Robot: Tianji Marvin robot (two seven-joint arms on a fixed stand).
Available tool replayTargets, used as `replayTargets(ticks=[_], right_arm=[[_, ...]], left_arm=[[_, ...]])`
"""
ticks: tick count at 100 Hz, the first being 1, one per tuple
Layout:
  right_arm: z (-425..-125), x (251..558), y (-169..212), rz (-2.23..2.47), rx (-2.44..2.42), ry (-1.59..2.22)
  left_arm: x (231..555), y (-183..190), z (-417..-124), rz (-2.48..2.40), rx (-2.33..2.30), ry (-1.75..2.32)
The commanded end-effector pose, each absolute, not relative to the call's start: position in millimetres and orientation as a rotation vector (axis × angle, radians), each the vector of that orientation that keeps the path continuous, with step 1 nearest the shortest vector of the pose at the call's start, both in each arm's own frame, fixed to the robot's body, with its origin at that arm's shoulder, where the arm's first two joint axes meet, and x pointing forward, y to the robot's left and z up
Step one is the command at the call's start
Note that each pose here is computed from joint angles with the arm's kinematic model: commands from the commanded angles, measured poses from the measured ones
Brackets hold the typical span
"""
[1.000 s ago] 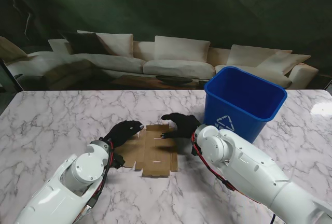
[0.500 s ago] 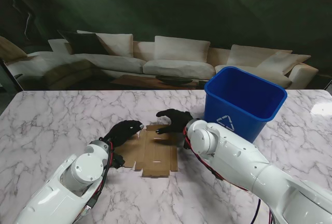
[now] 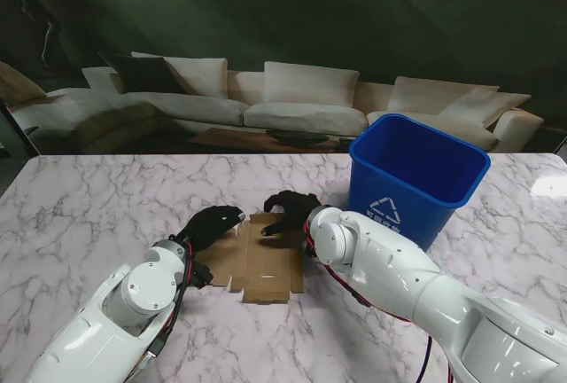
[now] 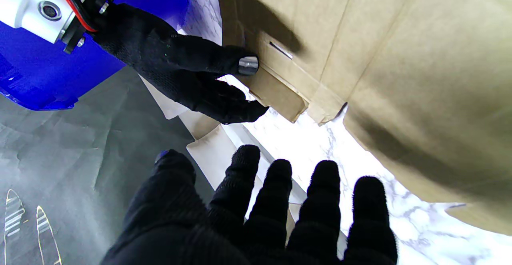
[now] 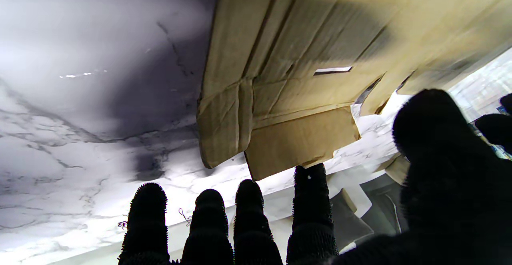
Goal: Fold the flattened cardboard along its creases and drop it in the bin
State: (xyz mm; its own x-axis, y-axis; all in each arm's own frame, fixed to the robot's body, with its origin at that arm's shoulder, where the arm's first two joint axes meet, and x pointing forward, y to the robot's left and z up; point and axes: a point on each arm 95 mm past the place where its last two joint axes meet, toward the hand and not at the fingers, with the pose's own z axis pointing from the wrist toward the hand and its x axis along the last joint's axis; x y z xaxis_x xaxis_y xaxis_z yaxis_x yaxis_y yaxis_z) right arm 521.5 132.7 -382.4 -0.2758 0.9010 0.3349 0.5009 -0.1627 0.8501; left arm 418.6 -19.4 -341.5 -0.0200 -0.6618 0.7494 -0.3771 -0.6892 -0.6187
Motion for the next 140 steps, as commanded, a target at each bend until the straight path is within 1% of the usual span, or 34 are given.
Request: replayTargets(ticks=[1, 58, 106, 140], right_arm=[[-383.2, 520.9, 135.7, 1.425, 1.581, 1.731], [-393.5, 516.5, 144.4, 1.462, 1.532, 1.696], [-391.4, 503.6, 132.9, 1.464, 1.515, 1.726], [-396.2, 495.6, 133.9, 1.469, 1.514, 1.729]], left_arm=[[417.8, -21.9, -342.1, -1.78, -2.028, 1.114], [418.3, -22.4, -343.1, -1.779, -2.031, 1.115], [418.5, -22.3, -342.8, -1.78, -2.031, 1.112], [418.4, -21.8, -342.2, -1.782, -2.03, 1.105]])
